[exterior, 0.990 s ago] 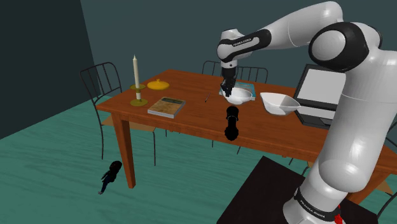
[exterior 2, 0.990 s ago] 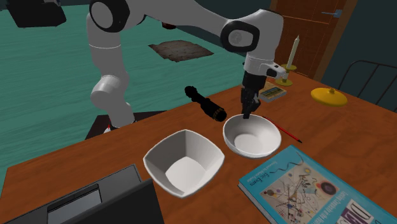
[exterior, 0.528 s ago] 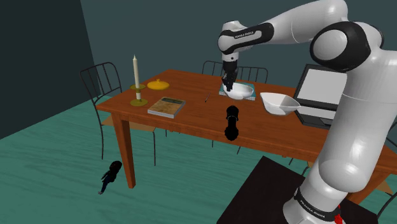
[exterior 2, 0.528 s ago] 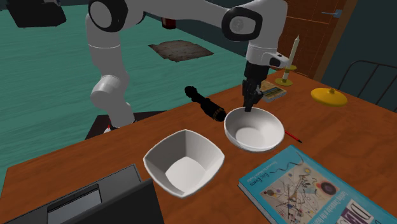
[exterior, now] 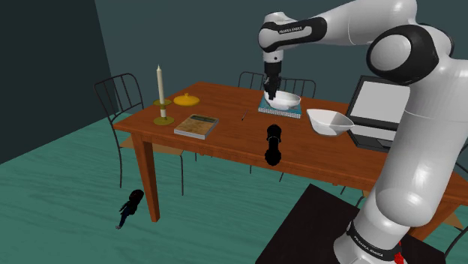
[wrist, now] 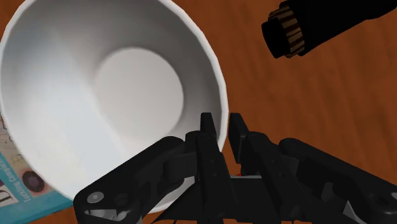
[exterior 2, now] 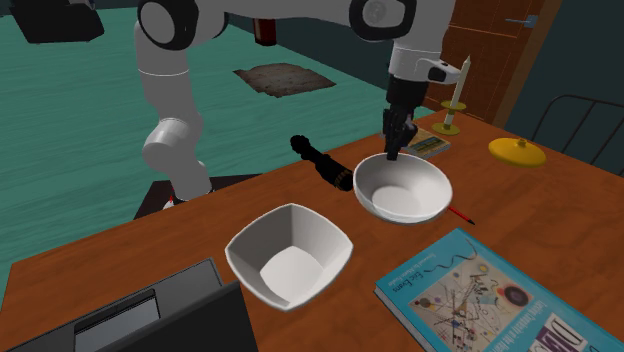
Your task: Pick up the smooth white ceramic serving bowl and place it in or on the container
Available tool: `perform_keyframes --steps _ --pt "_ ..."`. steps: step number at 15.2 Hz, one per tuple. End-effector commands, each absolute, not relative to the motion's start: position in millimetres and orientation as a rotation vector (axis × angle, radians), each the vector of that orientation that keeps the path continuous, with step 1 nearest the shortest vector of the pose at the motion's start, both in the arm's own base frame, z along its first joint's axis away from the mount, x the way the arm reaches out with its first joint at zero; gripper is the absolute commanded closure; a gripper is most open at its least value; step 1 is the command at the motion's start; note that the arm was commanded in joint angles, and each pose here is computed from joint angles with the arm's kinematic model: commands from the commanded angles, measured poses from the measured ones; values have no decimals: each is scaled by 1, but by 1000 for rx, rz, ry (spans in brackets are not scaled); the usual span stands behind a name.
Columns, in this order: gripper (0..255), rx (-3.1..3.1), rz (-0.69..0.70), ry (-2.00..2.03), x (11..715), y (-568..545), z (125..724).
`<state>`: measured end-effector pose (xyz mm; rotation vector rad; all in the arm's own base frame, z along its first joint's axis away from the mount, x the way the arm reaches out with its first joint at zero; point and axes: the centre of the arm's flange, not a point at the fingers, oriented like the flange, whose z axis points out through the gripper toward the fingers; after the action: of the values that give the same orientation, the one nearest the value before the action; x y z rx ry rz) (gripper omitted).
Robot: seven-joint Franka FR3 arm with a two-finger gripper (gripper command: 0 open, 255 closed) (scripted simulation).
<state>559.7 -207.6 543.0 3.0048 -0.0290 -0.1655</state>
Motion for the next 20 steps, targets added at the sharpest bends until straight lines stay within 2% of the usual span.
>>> perform_keyframes --steps 1,13,20 --pt "255 3005 -165 -29 561 -208 554" --pt "255 3005 -165 -29 561 -208 616" --pt "255 3005 -165 -29 475 -239 632"
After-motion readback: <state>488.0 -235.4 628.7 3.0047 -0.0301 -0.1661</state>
